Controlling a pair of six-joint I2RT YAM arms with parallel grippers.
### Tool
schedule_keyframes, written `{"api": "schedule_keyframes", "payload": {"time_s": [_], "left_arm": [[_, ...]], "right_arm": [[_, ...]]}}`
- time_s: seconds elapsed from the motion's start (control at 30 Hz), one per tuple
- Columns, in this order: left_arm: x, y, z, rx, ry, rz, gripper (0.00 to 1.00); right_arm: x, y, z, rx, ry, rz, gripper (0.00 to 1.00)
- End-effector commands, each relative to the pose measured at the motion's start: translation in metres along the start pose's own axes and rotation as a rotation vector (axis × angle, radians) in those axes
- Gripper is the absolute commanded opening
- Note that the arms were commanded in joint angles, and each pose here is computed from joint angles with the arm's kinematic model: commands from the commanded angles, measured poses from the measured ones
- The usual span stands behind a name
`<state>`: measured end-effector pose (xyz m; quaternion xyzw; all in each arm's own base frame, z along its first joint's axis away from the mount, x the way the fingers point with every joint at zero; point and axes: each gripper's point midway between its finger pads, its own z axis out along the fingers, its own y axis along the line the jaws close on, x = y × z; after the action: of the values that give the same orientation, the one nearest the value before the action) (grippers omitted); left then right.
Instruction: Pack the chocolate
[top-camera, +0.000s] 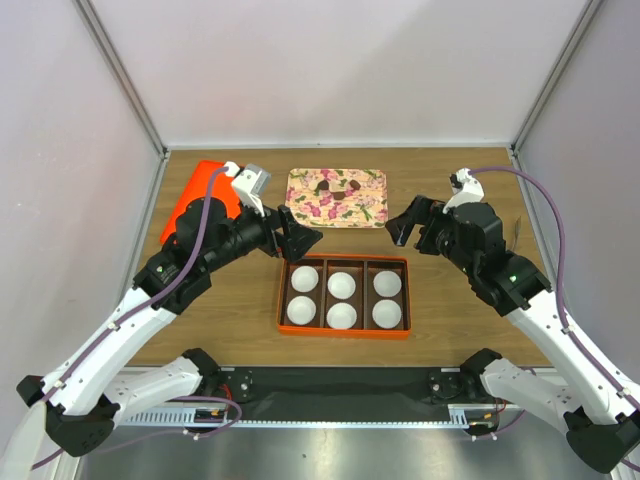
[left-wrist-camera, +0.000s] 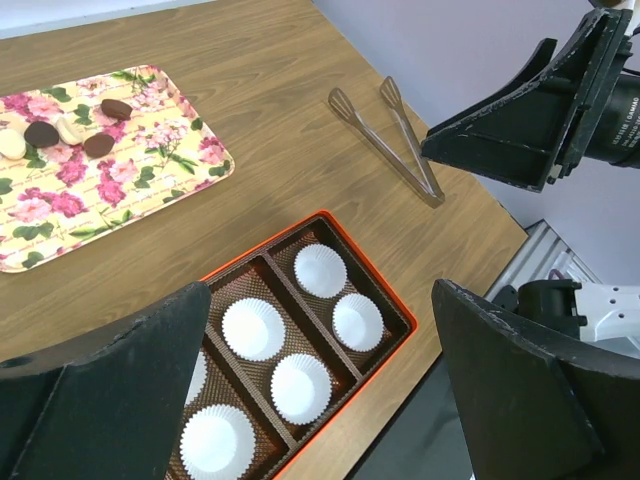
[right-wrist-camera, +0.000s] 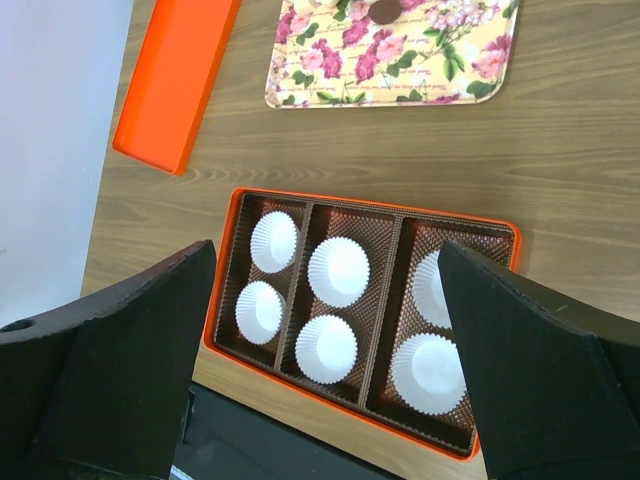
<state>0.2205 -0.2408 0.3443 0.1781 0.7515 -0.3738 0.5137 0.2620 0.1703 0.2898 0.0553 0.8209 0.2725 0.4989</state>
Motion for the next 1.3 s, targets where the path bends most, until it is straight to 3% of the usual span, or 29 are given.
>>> {"api": "schedule_keyframes", "payload": {"time_s": [0.0, 0.17, 0.3, 0.47, 0.5, 0.57, 0.63, 0.67, 0.7, 0.83, 0.93, 1.03, 1.1, 1.13, 1.2, 1.27], "left_arm": [[-0.009, 0.0, -0.005, -0.007, -0.033, 0.034, 1.0], [-0.009, 0.006, -0.007, -0.04, -0.042, 0.037, 1.0], [-0.004, 0.016, -0.009, -0.088, -0.04, 0.038, 1.0], [0.003, 0.025, -0.016, -0.126, -0.042, 0.043, 1.0], [0.0, 0.024, -0.021, -0.128, -0.059, 0.046, 1.0], [-0.003, 0.025, -0.024, -0.134, -0.079, 0.042, 1.0], [-0.009, 0.027, -0.029, -0.156, -0.105, 0.04, 1.0], [-0.01, 0.027, -0.03, -0.157, -0.111, 0.039, 1.0], [-0.01, 0.028, -0.034, -0.163, -0.116, 0.038, 1.0], [-0.007, 0.035, -0.038, -0.199, -0.121, 0.05, 1.0], [-0.006, 0.038, -0.041, -0.216, -0.121, 0.051, 1.0], [-0.005, 0.037, -0.042, -0.205, -0.127, 0.048, 1.0], [-0.003, 0.036, -0.041, -0.194, -0.13, 0.047, 1.0], [-0.001, 0.036, -0.04, -0.192, -0.124, 0.047, 1.0], [0.004, 0.035, -0.037, -0.173, -0.111, 0.045, 1.0], [0.013, 0.035, -0.031, -0.163, -0.091, 0.042, 1.0]], "right_arm": [[-0.018, 0.013, -0.006, -0.046, -0.053, 0.018, 1.0], [-0.023, 0.012, -0.007, -0.041, -0.076, 0.008, 1.0], [-0.025, 0.018, 0.005, -0.095, -0.08, -0.092, 1.0], [-0.047, 0.001, 0.067, -0.011, -0.104, -0.26, 0.96], [-0.044, -0.012, 0.096, 0.047, -0.082, -0.279, 0.94], [-0.062, -0.025, 0.125, 0.101, -0.086, -0.281, 0.83], [-0.049, -0.056, 0.169, 0.167, -0.003, -0.281, 0.67], [-0.065, -0.049, 0.18, 0.154, -0.031, -0.289, 0.62], [-0.047, -0.064, 0.205, 0.176, 0.027, -0.3, 0.59], [-0.043, -0.063, 0.245, 0.157, 0.086, -0.356, 0.49], [-0.056, -0.083, 0.239, 0.271, 0.091, -0.331, 0.5], [-0.067, -0.14, 0.206, 0.481, 0.12, -0.256, 0.56], [-0.08, -0.185, 0.166, 0.593, 0.129, -0.15, 0.57], [-0.066, -0.209, 0.149, 0.643, 0.169, -0.115, 0.59], [-0.077, -0.231, 0.107, 0.677, 0.144, -0.046, 0.61], [-0.072, -0.243, 0.072, 0.722, 0.14, 0.005, 0.75]]}}
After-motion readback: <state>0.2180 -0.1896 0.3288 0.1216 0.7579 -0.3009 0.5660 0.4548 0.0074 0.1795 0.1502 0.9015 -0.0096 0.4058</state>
